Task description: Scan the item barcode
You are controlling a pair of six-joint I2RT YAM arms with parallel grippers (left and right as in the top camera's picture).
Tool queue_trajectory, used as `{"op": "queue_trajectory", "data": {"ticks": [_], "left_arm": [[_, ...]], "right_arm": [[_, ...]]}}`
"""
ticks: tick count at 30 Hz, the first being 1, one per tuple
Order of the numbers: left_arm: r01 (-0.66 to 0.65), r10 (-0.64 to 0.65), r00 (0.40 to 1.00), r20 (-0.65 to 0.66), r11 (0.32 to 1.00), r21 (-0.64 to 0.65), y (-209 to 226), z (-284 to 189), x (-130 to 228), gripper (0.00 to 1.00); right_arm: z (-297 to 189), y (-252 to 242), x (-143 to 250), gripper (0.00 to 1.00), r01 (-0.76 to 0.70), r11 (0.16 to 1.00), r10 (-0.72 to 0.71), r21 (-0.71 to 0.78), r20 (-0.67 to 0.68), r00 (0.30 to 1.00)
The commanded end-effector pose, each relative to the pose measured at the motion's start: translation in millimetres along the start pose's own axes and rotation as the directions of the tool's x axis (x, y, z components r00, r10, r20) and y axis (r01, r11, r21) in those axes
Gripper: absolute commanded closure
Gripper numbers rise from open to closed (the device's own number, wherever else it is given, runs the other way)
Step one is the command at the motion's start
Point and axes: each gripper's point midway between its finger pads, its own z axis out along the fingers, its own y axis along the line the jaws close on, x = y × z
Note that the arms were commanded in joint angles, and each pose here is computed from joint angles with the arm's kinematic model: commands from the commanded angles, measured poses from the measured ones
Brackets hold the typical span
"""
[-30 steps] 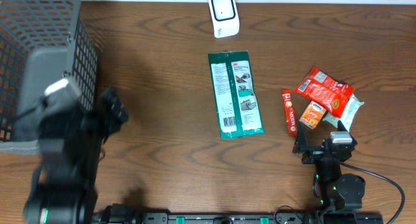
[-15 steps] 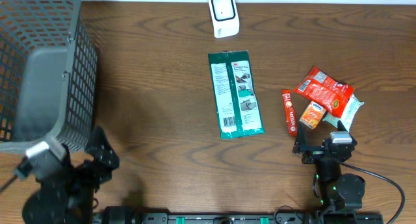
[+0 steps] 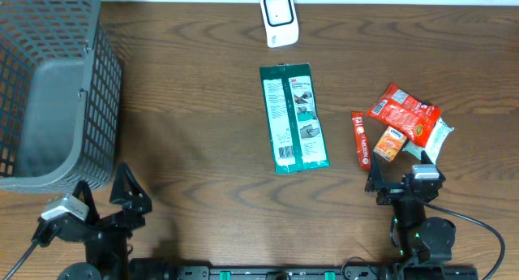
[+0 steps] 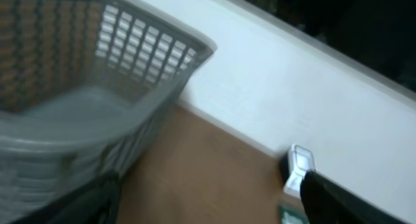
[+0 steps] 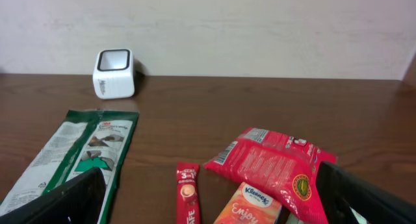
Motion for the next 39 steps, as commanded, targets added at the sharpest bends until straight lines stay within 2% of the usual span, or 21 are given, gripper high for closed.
{"op": "queue_trajectory", "data": {"ticks": [1, 9, 14, 22, 31, 34, 39], "left_arm": [[0.020, -0.025, 0.997, 0.080, 0.998, 0.061, -3.8, 11.2, 3.1, 0.11], [0.015, -0.077, 0.963, 0.260, 0.972, 0.234, -23.4, 31.4, -2.3, 0.11], [0.006, -0.089, 0.952, 0.291, 0.962, 0.275, -19.9, 41.4, 16.8, 0.11], [0.011, -0.059, 0.978, 0.199, 0.972, 0.236, -1.4, 59.1, 64.2, 0.12], [0.003, 0.000, 1.000, -0.027, 0.993, 0.120, 27.8, 70.8, 126.8, 0.11], [-0.054, 0.060, 0.997, -0.056, 0.992, 0.112, 31.0, 70.8, 135.5, 0.11], [-0.252, 0.268, 0.962, -0.051, 0.944, 0.212, 16.9, 68.0, 142.9, 0.11]], "right_arm": [[-0.3, -1.9, 0.4, 0.01, 0.010, 1.000, -0.010, 0.006, 0.000, 1.000], [-0.3, -1.9, 0.4, 0.01, 0.010, 1.000, -0.010, 0.006, 0.000, 1.000], [-0.3, -1.9, 0.4, 0.01, 0.010, 1.000, -0.010, 0.006, 0.000, 1.000], [-0.3, -1.9, 0.4, 0.01, 0.010, 1.000, -0.010, 0.006, 0.000, 1.000], [-0.3, -1.9, 0.4, 0.01, 0.010, 1.000, -0.010, 0.006, 0.000, 1.000], [-0.3, -1.9, 0.4, 0.01, 0.010, 1.000, -0.010, 0.006, 0.000, 1.000], [-0.3, -1.9, 0.4, 0.01, 0.010, 1.000, -0.010, 0.006, 0.000, 1.000]]}}
